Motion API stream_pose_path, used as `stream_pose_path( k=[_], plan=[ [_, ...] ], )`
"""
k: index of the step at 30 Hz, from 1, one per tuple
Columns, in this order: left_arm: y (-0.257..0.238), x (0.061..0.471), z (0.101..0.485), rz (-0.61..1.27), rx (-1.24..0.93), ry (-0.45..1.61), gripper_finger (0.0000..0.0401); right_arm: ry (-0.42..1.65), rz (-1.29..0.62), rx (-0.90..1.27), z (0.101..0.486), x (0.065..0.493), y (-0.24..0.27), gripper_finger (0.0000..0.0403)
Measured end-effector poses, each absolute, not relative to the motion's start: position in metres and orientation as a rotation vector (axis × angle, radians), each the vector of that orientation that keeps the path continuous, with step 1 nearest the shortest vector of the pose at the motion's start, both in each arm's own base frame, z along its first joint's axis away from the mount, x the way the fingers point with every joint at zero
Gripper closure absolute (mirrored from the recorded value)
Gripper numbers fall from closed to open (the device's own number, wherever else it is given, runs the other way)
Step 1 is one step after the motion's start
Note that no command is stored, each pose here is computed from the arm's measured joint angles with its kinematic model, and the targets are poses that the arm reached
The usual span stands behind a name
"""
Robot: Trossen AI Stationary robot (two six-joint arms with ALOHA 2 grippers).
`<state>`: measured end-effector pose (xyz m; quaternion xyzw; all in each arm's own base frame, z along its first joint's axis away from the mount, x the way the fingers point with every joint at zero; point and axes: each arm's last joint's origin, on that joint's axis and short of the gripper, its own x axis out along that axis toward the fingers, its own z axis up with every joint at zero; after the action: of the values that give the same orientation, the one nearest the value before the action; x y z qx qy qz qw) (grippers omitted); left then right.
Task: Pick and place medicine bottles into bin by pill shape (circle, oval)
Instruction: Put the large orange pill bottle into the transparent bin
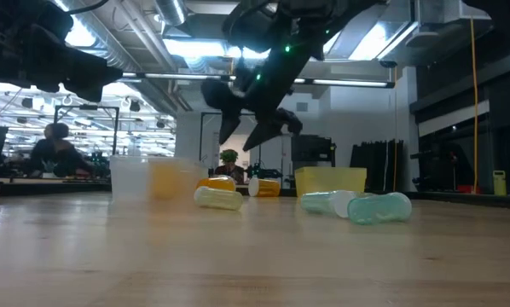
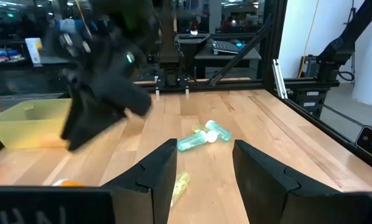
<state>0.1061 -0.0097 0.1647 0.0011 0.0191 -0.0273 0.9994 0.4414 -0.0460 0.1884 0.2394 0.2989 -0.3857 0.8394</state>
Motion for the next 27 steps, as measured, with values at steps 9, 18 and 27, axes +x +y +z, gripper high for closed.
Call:
stream_pose_path(
  k=[9, 18, 27],
  plan=[
    [-0.010, 0.106, 0.165, -0.055, 0.002, 0.034, 0.0252, 0.577, -0.824, 0.557, 0.164, 0.455, -0.043, 0.0159],
    [-0.010, 0.106, 0.165, -0.055, 0.002, 0.033, 0.0252, 0.551, -0.885, 0.528, 0.140, 0.460, -0.049, 0.0159],
    [-0.010, 0.106, 0.165, -0.055, 0.002, 0.034, 0.0252, 0.617, -0.891, 0.508, 0.131, 0.458, -0.058, 0.0159]
  ],
)
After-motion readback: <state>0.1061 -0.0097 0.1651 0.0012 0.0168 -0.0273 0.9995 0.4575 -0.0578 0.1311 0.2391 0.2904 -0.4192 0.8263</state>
